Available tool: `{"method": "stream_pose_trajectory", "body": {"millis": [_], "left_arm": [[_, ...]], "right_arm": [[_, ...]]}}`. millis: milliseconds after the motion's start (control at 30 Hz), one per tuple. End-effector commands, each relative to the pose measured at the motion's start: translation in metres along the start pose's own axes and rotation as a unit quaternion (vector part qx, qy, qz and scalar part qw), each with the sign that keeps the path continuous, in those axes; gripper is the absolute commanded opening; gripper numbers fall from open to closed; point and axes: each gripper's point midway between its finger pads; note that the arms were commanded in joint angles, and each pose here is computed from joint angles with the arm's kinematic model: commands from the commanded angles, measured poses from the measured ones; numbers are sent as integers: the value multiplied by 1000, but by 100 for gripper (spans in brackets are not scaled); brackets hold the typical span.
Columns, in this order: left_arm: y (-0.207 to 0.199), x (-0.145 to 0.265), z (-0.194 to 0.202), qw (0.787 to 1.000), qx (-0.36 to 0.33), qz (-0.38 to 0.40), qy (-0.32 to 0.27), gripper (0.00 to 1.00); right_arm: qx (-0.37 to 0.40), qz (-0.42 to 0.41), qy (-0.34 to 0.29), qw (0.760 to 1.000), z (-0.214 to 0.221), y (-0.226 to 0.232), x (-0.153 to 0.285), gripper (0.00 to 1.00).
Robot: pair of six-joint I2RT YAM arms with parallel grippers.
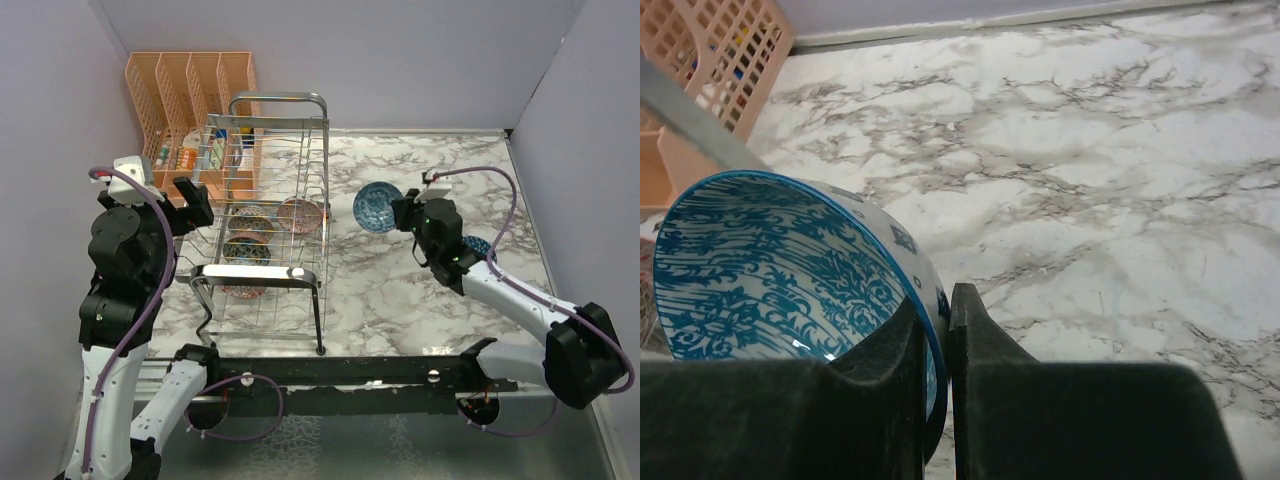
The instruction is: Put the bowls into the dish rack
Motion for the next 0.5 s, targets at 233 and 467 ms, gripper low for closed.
{"method": "stream_pose_trajectory", "body": {"millis": [233,467], "left_arm": [[-3,13,-16,1000,18,9,-19,99],[0,13,-17,1000,14,1,-19,99]], "right_arm": [[122,-58,-128,982,2,114,0,1],[200,-78,-175,961,18,158,-8,1]]}}
Point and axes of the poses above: each gripper's point midway between its finger pads, its own x axis back along the fingers, its own y axis along the line the jaws close on, z = x × y, and after that the axes turned 6 degrees about -x, right-handed
